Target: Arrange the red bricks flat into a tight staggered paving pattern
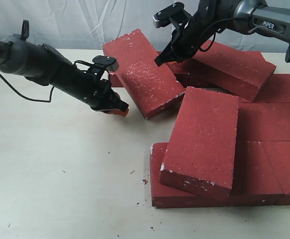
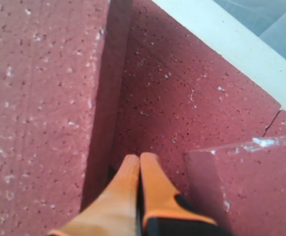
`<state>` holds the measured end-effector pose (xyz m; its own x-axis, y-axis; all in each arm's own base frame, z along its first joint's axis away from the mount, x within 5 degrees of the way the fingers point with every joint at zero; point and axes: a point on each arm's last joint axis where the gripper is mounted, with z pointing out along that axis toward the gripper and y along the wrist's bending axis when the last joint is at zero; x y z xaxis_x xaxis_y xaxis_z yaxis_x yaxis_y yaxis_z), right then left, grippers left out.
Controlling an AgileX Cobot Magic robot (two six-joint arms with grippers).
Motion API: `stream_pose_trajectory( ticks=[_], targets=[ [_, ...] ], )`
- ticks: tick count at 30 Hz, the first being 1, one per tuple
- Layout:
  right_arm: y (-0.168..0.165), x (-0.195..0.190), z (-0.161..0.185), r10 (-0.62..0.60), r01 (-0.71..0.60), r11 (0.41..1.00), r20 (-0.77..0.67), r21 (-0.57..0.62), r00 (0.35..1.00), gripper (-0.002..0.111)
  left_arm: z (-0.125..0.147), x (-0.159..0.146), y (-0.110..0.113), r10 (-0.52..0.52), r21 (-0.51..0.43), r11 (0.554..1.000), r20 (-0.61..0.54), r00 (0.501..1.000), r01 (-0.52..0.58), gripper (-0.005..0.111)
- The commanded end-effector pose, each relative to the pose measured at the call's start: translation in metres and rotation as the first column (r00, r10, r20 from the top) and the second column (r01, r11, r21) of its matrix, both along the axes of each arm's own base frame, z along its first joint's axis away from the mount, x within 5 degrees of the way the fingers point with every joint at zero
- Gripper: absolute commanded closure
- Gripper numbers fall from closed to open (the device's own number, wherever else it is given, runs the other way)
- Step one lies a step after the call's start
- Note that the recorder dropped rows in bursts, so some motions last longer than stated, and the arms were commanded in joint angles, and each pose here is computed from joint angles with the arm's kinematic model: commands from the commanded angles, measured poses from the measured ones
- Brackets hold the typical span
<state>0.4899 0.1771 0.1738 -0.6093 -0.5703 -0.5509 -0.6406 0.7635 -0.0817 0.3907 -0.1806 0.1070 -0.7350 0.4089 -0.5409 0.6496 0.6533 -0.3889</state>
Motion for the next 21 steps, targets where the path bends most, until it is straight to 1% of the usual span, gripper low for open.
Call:
stream_pose_trajectory(
  ticks=[1, 8, 10, 16, 19, 20, 21],
  targets=[
    [0.000, 0.002, 0.004, -0.002, 0.002, 1.000, 0.017, 0.007, 1.000, 0.109, 0.002, -0.002, -0.013, -0.016, -0.026, 1.000, 0.013, 1.000, 0.016, 0.107],
    [0.005, 0.000, 0.005, -0.002, 0.003, 0.997, -0.006, 0.072, 1.000, 0.109, 0.005, -0.011, -0.032, -0.105, -0.036, 0.994, 0.044, 0.993, 0.107, 0.107],
    [0.006, -0.001, 0.005, -0.005, 0.006, 0.995, -0.013, 0.097, 1.000, 0.109, 0.005, -0.012, -0.034, -0.110, -0.037, 0.993, 0.045, 0.993, 0.112, 0.107],
    [0.014, -0.003, 0.008, 0.038, -0.035, 0.982, -0.017, 0.186, 0.999, 0.109, 0.006, -0.011, -0.035, -0.102, -0.061, 0.993, 0.045, 0.994, 0.105, 0.107],
    [0.017, -0.003, 0.010, 0.050, -0.046, 0.975, -0.015, 0.220, 0.999, 0.109, 0.007, -0.014, -0.037, -0.127, -0.086, 0.988, 0.031, 0.991, 0.129, 0.107],
    [0.019, -0.003, 0.011, 0.064, -0.060, 0.969, -0.009, 0.240, 0.998, 0.109, 0.010, -0.018, -0.039, -0.160, -0.117, 0.980, 0.013, 0.987, 0.161, 0.107],
    [0.020, -0.003, 0.012, 0.071, -0.068, 0.967, -0.005, 0.245, 0.997, 0.109, 0.010, -0.020, -0.039, -0.184, -0.128, 0.975, 0.000, 0.983, 0.183, 0.107]
  ],
)
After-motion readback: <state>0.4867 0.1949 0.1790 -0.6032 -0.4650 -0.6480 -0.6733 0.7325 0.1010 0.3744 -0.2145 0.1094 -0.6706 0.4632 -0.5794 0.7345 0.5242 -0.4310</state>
